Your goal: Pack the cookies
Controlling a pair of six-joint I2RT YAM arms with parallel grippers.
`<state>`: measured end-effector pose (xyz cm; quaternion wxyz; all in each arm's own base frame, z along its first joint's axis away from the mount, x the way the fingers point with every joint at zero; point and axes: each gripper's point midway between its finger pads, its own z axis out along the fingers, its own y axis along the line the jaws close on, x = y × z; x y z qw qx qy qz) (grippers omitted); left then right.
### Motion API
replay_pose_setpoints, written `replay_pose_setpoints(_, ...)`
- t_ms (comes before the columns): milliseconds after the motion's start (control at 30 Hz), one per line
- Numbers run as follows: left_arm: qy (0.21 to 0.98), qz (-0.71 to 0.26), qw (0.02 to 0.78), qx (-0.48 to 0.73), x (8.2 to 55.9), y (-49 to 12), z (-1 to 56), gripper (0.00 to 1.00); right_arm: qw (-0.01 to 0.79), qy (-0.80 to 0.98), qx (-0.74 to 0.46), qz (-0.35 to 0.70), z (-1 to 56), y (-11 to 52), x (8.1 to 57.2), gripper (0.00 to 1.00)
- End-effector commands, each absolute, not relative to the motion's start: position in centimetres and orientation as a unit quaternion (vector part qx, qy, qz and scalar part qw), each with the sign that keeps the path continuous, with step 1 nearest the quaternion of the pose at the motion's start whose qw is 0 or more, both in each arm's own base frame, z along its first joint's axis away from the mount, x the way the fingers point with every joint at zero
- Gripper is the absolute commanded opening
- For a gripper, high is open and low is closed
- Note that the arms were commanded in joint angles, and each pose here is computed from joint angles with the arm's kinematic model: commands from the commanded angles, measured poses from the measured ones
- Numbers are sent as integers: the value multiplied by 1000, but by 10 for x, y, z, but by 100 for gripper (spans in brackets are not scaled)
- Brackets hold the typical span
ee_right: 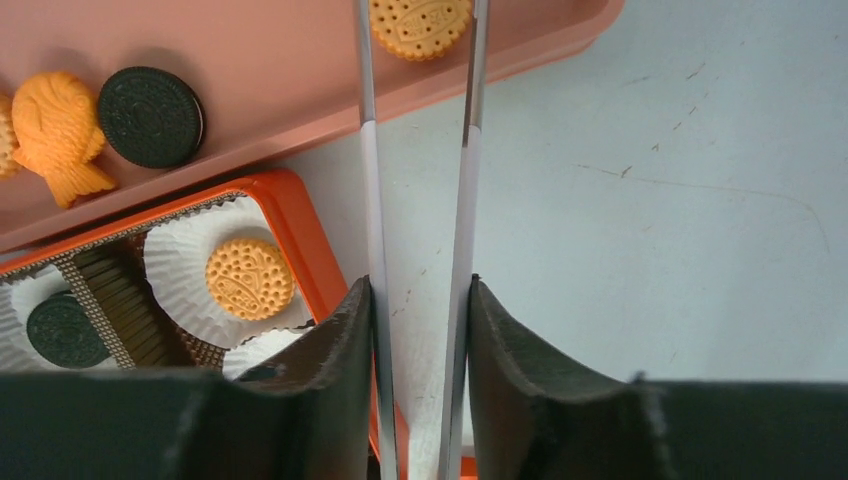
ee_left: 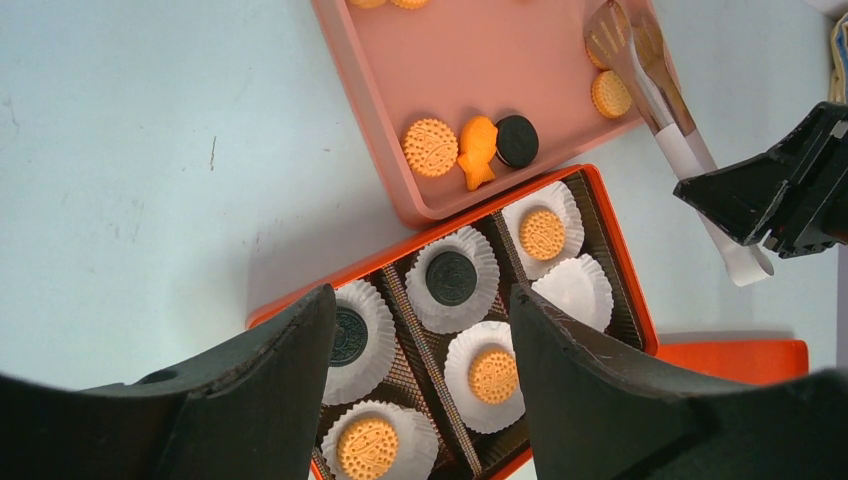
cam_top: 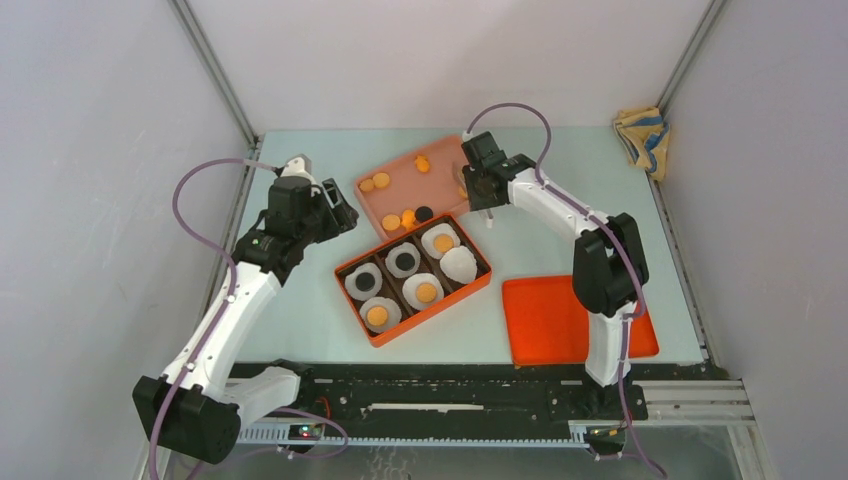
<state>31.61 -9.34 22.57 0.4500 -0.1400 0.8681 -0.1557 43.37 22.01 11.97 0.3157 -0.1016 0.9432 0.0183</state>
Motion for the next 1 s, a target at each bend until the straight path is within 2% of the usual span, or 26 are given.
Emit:
replay_pose_setpoints(0, 849, -170, 481, -136, 324, -95, 250, 69, 353, 931, -88, 38, 150, 227, 445, 31)
replay_pose_setpoints(100, 849, -174, 481, -135, 323, -96, 251, 69, 365, 926, -83, 46, 163, 227, 444, 20)
replay_pose_setpoints(200, 845, -176, 486, -136, 322, -96, 255, 69, 390, 916, -76, 58, 187, 227, 443, 14)
replay_pose_setpoints(367, 841, -177, 491, -139, 319, -94, 261, 69, 437, 892, -72, 87, 235, 225, 423, 12)
replay_pose_setpoints(500, 841, -177, 492, -139, 318, -94, 261, 69, 470, 870, -88, 120, 274, 222, 384, 12)
replay_pose_setpoints(800, 839, -188, 491, -140, 317, -97, 264, 69, 394, 895, -162, 129, 236, 218, 263, 10)
replay_pose_setpoints(967, 837, -196, 492, -139, 316, -99, 267, 69, 355, 908, -181, 129, 211, 222, 217, 9)
